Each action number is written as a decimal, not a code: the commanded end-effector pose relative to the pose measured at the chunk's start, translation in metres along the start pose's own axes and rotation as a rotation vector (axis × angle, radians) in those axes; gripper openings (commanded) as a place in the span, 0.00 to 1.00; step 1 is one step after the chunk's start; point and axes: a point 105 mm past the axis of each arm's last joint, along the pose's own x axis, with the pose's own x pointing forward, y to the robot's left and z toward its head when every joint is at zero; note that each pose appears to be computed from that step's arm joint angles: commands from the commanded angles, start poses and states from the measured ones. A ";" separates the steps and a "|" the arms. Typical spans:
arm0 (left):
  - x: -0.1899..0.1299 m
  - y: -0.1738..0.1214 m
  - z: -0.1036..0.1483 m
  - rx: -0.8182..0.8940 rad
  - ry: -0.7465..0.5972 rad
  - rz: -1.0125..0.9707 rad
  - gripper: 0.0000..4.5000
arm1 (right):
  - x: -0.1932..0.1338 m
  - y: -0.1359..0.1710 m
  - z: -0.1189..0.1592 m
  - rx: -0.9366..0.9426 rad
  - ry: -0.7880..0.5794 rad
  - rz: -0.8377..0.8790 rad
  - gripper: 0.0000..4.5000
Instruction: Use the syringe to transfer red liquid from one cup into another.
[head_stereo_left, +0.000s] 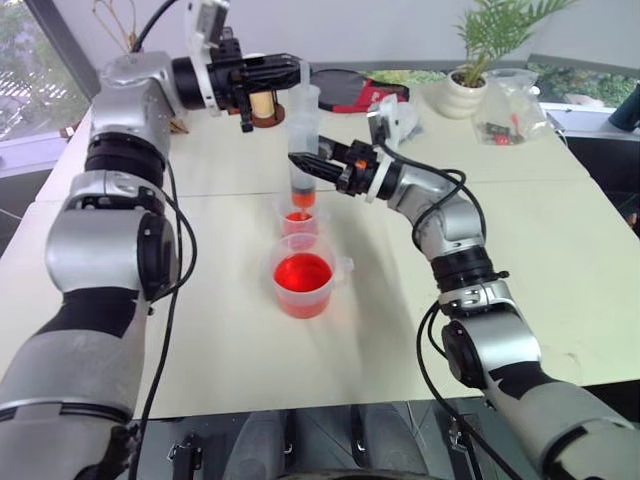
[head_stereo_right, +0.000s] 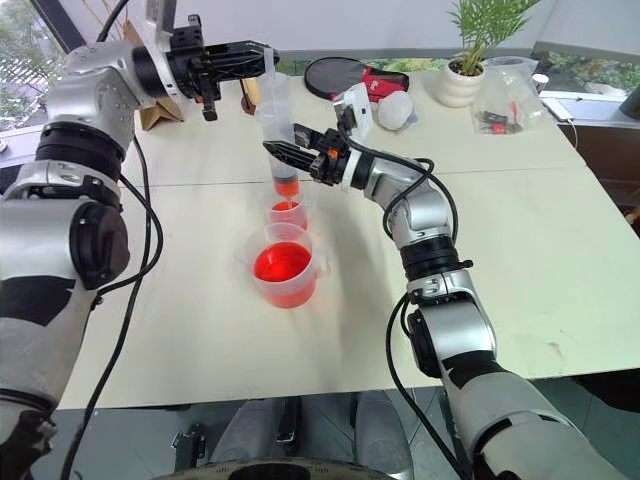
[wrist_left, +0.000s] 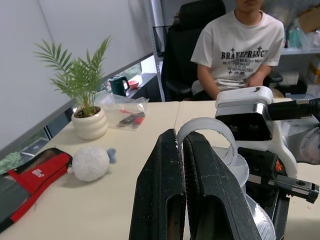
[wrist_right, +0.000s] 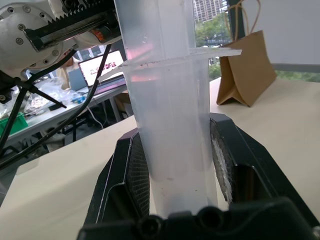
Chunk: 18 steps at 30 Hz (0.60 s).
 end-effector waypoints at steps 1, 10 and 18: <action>0.000 -0.007 -0.012 -0.043 0.000 -0.040 0.01 | 0.011 0.004 0.037 -0.092 -0.088 0.030 0.31; 0.004 -0.016 -0.047 -0.093 0.033 -0.032 0.01 | 0.011 -0.002 0.049 -0.126 -0.101 0.018 0.31; 0.007 -0.019 -0.056 -0.110 0.042 -0.026 0.01 | 0.012 -0.005 0.060 -0.145 -0.126 0.008 0.31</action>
